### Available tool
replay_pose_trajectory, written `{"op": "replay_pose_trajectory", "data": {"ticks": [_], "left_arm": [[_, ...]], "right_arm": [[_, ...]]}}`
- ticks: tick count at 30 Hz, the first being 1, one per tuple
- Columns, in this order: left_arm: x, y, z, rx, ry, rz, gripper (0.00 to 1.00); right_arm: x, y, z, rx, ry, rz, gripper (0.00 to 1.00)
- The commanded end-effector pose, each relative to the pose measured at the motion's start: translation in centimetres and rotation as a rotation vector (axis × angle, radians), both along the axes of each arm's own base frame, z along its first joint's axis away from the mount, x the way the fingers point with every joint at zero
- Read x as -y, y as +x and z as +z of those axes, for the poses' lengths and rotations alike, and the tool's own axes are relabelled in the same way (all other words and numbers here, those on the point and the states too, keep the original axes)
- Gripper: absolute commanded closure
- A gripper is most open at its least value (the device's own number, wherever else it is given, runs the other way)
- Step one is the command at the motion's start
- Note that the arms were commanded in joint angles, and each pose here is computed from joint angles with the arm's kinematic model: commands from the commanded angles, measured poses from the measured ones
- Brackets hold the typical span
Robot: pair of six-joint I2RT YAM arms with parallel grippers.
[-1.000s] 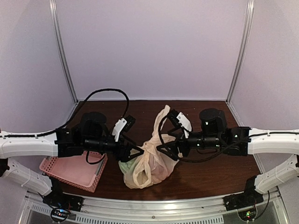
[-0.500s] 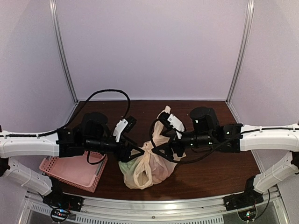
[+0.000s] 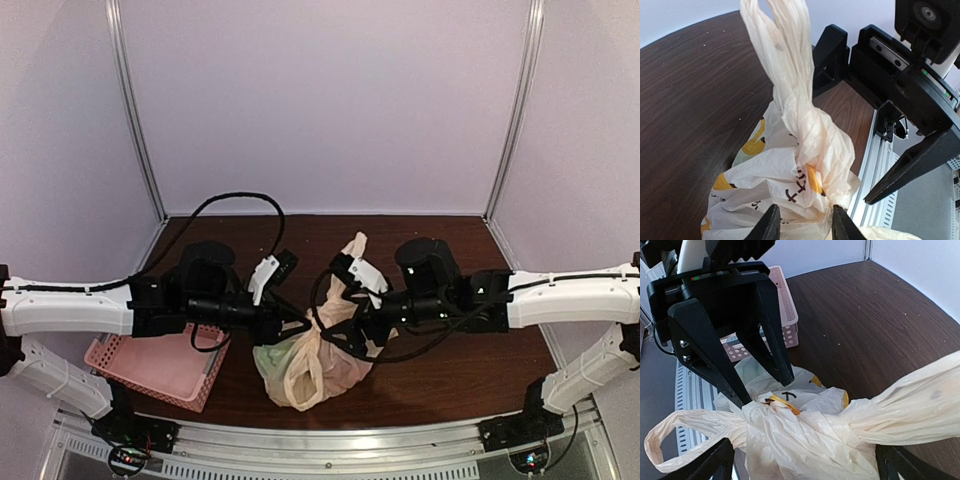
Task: Untie the knot of the plastic bag and take out the fruit
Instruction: Untie the bag handles from the takeout bag.
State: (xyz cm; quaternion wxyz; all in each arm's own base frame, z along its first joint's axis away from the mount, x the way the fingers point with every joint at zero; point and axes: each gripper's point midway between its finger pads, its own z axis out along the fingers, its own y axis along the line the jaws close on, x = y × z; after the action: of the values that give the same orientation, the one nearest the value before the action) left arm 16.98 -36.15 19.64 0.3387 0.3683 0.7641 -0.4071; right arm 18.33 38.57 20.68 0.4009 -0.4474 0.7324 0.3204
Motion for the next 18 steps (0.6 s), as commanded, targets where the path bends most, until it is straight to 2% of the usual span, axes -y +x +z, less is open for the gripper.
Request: {"op": "replay_pose_trajectory", "data": {"ticks": [1,8,14,18], "left_arm": [[1.1,0.0,2.2,0.03,-0.069,-0.025,0.67],[1.1,-0.4,1.7,0.009,-0.067,-0.038,0.68],[0.7,-0.5,1.0,-0.003,-0.046,-0.03,0.56],[0.8,-0.5,0.9,-0.009,-0.044,-0.034,0.56]], "right_arm": [[-0.3,0.1,-0.8,0.014,-0.039,-0.033,0.01],[-0.1,0.6,-2.4,0.018,-0.072,-0.098,0.03],[0.3,0.9,-1.8,0.027,-0.042,-0.135,0.07],[0.3,1.0,-1.8,0.029,-0.042,-0.137,0.14]]}}
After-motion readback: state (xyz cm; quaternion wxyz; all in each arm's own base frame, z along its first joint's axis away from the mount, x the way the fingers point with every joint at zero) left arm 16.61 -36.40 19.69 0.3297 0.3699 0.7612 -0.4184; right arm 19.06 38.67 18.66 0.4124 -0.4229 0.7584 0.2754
